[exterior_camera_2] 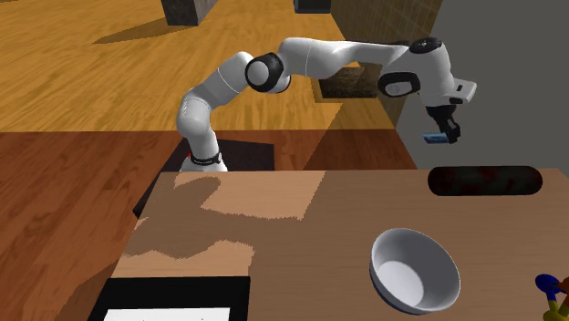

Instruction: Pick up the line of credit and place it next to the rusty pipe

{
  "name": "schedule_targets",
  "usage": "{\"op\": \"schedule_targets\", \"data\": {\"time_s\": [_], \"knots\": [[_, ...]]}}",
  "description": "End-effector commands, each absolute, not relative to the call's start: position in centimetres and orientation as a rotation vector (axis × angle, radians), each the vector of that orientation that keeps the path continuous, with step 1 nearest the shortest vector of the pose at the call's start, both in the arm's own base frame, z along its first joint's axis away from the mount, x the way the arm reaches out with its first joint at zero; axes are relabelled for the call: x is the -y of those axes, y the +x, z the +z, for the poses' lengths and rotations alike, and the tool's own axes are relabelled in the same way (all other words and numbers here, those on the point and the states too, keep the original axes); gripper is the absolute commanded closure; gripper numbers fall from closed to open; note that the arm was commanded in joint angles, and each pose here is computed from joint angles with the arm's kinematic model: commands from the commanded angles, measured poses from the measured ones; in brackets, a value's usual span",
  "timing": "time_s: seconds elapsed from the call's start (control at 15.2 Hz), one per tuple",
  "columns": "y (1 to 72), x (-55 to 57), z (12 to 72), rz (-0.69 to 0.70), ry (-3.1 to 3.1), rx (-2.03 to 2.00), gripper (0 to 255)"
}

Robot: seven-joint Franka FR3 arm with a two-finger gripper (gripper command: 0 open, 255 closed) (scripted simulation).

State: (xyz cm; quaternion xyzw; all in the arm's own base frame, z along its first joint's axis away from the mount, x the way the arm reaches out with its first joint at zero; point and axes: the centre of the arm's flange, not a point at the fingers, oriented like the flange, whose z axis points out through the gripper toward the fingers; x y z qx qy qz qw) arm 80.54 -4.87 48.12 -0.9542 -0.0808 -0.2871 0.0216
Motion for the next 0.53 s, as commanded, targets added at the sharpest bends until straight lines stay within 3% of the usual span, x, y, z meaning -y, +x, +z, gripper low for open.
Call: {"op": "schedule_targets", "data": {"time_s": [0.0, 0.46], "knots": [[80.9, 4.7, 47.2, -0.889, -2.956, 0.251, 255], [80.9, 4.7, 43.5, -0.889, -2.956, 0.251, 255]]}}
